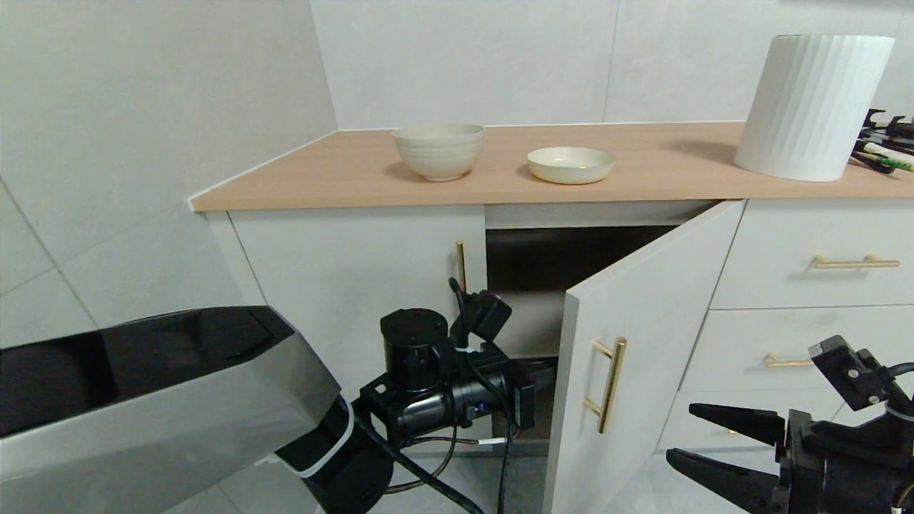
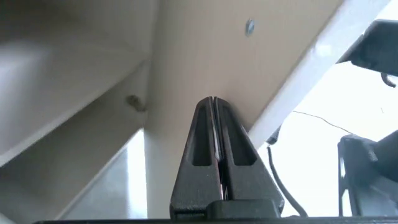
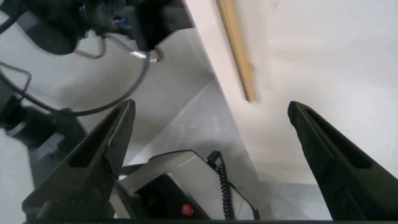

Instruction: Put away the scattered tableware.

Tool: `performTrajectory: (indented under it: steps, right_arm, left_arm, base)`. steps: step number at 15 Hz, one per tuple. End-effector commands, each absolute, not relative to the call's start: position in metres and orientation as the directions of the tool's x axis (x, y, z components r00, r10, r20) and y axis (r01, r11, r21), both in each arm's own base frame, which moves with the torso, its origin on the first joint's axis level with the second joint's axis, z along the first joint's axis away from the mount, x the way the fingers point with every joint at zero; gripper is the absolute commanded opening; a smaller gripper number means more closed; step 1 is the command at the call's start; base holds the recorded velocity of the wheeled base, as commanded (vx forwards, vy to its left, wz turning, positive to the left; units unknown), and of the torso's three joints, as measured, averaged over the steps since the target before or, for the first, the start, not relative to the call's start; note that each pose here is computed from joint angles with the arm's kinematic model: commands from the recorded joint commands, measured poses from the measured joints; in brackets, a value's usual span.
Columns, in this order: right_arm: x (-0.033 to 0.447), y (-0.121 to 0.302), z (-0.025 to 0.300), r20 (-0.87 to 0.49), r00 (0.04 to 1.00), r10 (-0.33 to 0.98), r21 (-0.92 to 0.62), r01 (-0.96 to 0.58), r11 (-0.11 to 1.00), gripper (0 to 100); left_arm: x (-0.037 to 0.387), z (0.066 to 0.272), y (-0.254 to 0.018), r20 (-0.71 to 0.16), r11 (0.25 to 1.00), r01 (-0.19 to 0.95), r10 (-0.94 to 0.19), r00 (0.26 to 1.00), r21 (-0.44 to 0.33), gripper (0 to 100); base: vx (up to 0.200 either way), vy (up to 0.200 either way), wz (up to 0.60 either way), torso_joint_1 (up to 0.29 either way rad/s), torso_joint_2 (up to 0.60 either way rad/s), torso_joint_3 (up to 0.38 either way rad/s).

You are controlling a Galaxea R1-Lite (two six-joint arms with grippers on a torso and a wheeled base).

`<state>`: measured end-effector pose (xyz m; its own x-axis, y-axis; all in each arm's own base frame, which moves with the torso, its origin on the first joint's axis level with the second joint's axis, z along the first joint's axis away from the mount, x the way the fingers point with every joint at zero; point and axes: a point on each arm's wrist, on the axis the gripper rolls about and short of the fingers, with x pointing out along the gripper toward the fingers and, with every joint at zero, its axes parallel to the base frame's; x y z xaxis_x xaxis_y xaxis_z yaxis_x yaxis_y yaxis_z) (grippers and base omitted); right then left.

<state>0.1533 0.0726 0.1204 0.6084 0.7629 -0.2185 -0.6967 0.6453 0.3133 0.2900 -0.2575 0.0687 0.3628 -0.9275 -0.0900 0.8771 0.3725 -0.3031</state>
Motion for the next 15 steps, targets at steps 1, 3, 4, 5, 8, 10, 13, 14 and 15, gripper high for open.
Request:
performTrajectory:
  steps: [1,3,4,5,8,10,13,14,15]
  right_arm:
    - [0.153,0.072,0.120,-0.218,0.610,0.762,0.314,-0.695,0.646,100]
    - [0.152,0.072,0.120,-0.218,0.610,0.762,0.314,-0.695,0.646,100]
    - [0.152,0.072,0.120,-0.219,0.610,0.762,0.315,-0.695,0.647,100]
    - [0.152,0.072,0.120,-0.220,0.609,0.762,0.315,-0.694,0.647,100]
    - [0.152,0.072,0.119,-0.223,0.609,0.761,0.317,-0.693,0.647,100]
    - [0.152,0.072,0.120,-0.222,0.609,0.762,0.316,-0.694,0.647,100]
    - [0.152,0.072,0.120,-0.218,0.609,0.763,0.314,-0.696,0.645,100]
    - [0.151,0.073,0.120,-0.217,0.606,0.766,0.313,-0.700,0.642,100]
    - [0.149,0.072,0.121,-0.211,0.604,0.768,0.311,-0.703,0.639,100]
  left_arm:
    - [0.308,0.063,-0.270,-0.112,0.385,0.868,-0.923,0.369,-0.314,0]
    - [0.312,0.063,-0.273,-0.110,0.384,0.868,-0.923,0.369,-0.313,0]
    - [0.312,0.064,-0.273,-0.111,0.387,0.867,-0.922,0.372,-0.313,0]
    - [0.311,0.065,-0.273,-0.110,0.391,0.866,-0.920,0.376,-0.312,0]
    - [0.311,0.070,-0.276,-0.125,0.392,0.856,-0.920,0.372,-0.338,0]
    - [0.315,0.078,-0.280,-0.125,0.389,0.842,-0.921,0.370,-0.372,0]
    - [0.322,0.081,-0.286,-0.145,0.396,0.834,-0.918,0.369,-0.384,0]
    - [0.323,0.080,-0.287,-0.146,0.396,0.832,-0.918,0.369,-0.389,0]
    - [0.323,0.080,-0.287,-0.148,0.397,0.830,-0.918,0.369,-0.392,0]
  base:
    - [0.000,0.000,0.00,0.000,0.00,0.000]
    - [0.000,0.000,0.00,0.000,0.00,0.000]
    - [0.000,0.000,0.00,0.000,0.00,0.000]
    - [0.000,0.000,0.00,0.000,0.00,0.000]
    - [0.000,0.000,0.00,0.000,0.00,0.000]
    - [-0.200,0.000,0.00,0.005,0.00,0.002]
    - [-0.067,0.000,0.00,0.004,0.00,0.001]
    - [0.000,0.000,0.00,0.000,0.00,0.000]
    - [0.000,0.000,0.00,0.000,0.00,0.000]
